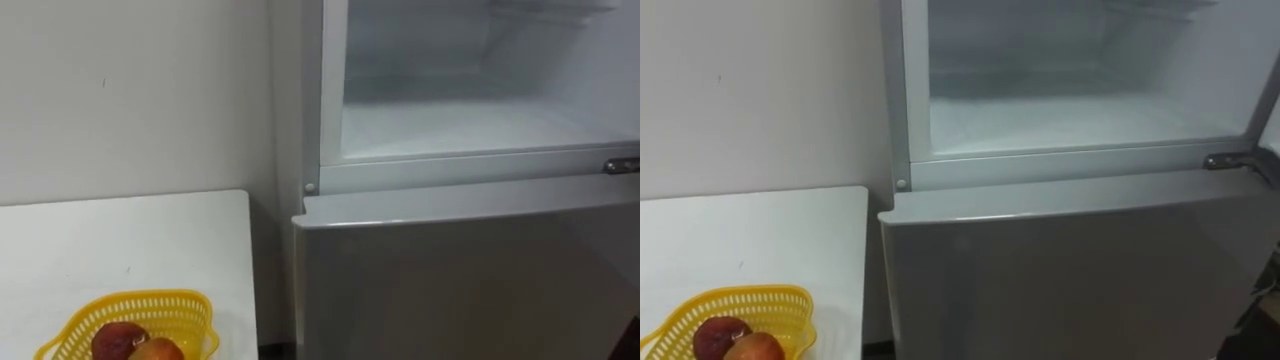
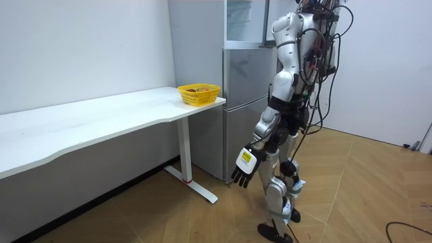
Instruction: Retrieve from the upper fridge
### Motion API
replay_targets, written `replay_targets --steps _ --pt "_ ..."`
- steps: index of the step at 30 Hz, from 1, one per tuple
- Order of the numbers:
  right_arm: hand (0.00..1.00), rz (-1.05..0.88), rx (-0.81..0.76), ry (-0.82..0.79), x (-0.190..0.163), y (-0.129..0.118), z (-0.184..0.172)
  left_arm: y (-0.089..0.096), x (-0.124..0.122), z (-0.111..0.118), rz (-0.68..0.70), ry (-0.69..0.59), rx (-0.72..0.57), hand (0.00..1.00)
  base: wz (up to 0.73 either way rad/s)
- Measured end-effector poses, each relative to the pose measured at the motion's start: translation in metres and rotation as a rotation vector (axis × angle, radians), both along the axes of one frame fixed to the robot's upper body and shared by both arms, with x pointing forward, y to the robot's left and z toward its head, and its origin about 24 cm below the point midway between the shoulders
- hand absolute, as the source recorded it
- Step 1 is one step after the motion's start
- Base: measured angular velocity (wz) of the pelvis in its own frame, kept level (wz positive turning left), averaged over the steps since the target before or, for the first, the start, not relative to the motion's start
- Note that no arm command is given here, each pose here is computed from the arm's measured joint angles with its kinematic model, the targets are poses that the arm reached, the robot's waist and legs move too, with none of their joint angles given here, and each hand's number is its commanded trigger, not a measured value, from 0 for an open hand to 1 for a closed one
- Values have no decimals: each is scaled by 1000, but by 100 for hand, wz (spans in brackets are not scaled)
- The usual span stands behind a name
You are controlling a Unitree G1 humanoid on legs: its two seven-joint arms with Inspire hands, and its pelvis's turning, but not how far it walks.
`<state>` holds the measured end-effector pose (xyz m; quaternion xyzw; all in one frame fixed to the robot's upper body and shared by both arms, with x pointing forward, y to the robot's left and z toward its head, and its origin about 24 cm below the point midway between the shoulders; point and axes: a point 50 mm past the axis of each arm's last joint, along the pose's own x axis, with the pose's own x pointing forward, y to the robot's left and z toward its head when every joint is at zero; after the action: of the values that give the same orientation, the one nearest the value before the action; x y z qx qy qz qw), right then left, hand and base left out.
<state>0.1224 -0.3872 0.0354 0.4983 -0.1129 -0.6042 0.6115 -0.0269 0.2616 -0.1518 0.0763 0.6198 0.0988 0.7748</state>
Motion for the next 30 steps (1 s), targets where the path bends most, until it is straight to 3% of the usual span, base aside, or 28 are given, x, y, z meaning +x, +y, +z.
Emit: replay_targets --steps 17,30 --pt "0 236 -403 -328 39 0 82 6 -11 3 68 -1 18 0 0" --pt "0 271 -507 -436 45 5 105 3 -17 2 56 27 30 0 0"
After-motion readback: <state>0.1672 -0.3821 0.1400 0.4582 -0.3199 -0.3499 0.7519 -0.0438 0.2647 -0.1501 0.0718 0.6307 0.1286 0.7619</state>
